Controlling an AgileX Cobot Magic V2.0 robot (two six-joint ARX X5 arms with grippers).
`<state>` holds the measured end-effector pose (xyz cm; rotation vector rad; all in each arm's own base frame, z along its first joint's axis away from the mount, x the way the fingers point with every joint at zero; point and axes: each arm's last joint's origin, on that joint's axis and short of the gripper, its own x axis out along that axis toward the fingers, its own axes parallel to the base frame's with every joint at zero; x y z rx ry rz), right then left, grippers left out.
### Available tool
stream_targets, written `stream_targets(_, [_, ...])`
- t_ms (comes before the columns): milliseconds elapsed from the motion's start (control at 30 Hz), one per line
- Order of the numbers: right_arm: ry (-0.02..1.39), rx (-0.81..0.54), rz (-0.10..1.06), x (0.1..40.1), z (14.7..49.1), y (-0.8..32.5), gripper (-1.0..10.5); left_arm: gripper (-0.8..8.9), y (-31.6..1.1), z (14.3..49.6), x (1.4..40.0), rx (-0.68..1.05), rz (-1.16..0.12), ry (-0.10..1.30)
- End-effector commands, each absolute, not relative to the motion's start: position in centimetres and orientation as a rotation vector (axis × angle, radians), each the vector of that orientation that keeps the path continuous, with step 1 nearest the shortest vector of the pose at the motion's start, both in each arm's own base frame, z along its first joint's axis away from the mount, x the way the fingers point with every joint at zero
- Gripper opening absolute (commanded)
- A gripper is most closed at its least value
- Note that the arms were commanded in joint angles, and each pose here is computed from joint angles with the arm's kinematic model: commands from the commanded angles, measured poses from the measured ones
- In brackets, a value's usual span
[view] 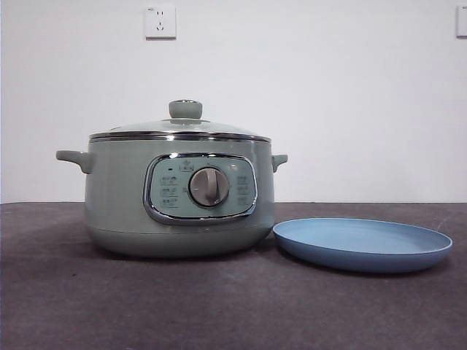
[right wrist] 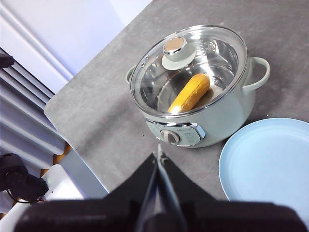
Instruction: Take the corn out from the steamer,put the corn on the plate,close the lid
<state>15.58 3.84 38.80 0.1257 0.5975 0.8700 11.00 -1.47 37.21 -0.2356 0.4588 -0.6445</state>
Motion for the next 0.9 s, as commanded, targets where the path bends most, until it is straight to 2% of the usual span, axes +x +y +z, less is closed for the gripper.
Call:
stream_targets(33, [0.578,0.111,0.876,15.5,39.0,3.9,0.8,0.84,-1.4,37.2,11.1,-0.218,-0.646,0.453])
stream_targets(67, [0.578,0.112,0.876,15.5,39.0,3.9,1.5,1.71,-1.4,37.2,11.1,-0.221,-0.646,0.455])
stream_targets(133, [0.583,0.122,0.872,15.5,39.0,3.9,3.5,4.25,-1.4,37.2,11.1,-0.221,-0.646,0.455])
stream_targets(167, [0.585,0.125,0.871,15.5,39.0,3.9,4.4,5.11,-1.4,37.2,11.1,-0.221,-0.646,0.454])
stream_targets(200, [0.586,0.128,0.87,15.5,39.0,3.9,5.3,5.44,-1.4,37.3,11.1,-0.221,-0.646,0.454])
stream_targets(233, [0.586,0.128,0.87,15.5,39.0,3.9,5.7,5.41,-1.4,37.3,11.1,-0.22,-0.647,0.451])
stream_targets(500, [0.59,0.135,0.868,15.5,39.0,3.9,5.7,5.4,-1.4,37.8,12.4,-0.204,-0.652,0.392])
stream_targets(667, [0.59,0.134,0.868,15.5,39.0,3.9,5.7,5.4,-1.9,37.5,15.1,-0.217,-0.687,0.414])
stream_targets(900, [0.59,0.131,0.863,15.5,39.0,3.9,5.7,5.39,-3.8,38.0,19.2,-0.165,-0.725,0.365])
